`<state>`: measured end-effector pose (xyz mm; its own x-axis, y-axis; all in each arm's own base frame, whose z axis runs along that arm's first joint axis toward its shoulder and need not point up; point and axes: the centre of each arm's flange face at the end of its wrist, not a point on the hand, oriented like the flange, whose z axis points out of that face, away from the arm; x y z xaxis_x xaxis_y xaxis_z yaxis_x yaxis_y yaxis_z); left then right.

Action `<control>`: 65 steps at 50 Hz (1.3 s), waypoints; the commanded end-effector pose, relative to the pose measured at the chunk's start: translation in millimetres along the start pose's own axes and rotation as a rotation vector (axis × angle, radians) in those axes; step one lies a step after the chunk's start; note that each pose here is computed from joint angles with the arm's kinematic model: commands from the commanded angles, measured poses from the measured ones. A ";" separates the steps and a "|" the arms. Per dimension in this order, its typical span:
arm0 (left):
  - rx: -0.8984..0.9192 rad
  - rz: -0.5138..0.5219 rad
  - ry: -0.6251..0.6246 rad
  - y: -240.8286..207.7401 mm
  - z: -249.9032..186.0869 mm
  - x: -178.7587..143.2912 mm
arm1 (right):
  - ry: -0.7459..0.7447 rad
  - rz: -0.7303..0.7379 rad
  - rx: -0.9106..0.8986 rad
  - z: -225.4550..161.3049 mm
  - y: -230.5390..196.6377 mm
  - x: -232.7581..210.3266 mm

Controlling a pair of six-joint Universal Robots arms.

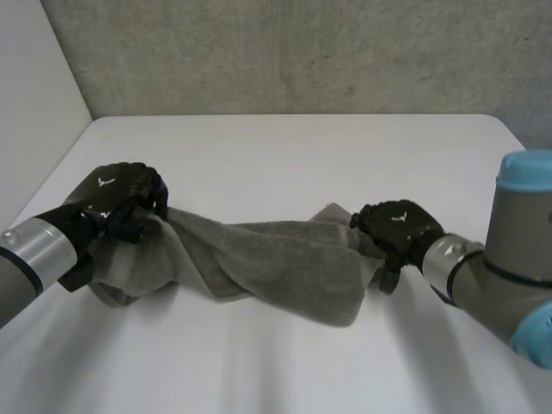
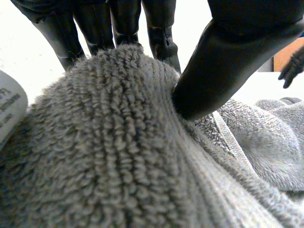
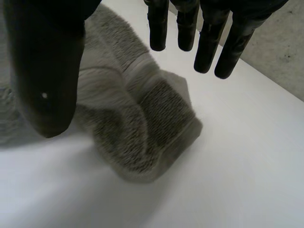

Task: Fold the towel.

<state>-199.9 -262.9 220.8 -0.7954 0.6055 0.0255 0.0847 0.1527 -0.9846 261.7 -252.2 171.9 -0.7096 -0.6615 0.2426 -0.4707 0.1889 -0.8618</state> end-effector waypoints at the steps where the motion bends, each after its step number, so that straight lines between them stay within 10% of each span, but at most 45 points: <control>1: 0.012 -0.053 -0.008 -4.1 0.7 -3.4 | 0.012 -0.019 0.027 -4.8 16.7 -8.1; 12: 0.016 -0.073 -0.005 -7.1 -0.5 -1.8 | 0.022 -0.036 0.079 14.3 15.5 -8.7; 27: 0.311 -0.138 0.022 -103.8 -30.3 6.8 | 0.062 -0.009 0.365 -78.0 -136.1 31.0; 41: 0.271 -0.188 0.003 -87.6 -41.4 -22.3 | -0.040 -0.068 0.202 -102.3 -123.9 49.9; 54: 0.145 -0.254 0.210 -33.3 21.2 -17.3 | -0.120 -0.060 0.125 -12.3 -107.5 51.7; 65: 0.598 -0.012 0.090 -191.2 64.8 -42.0 | 0.288 -0.075 0.742 -9.4 -251.3 88.9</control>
<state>-228.2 -350.6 309.0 -0.6615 0.7364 0.1420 -0.2353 -0.0240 -0.9716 313.4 -331.6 294.7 -0.6437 -0.6830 0.3452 -0.4031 -0.0809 -0.9116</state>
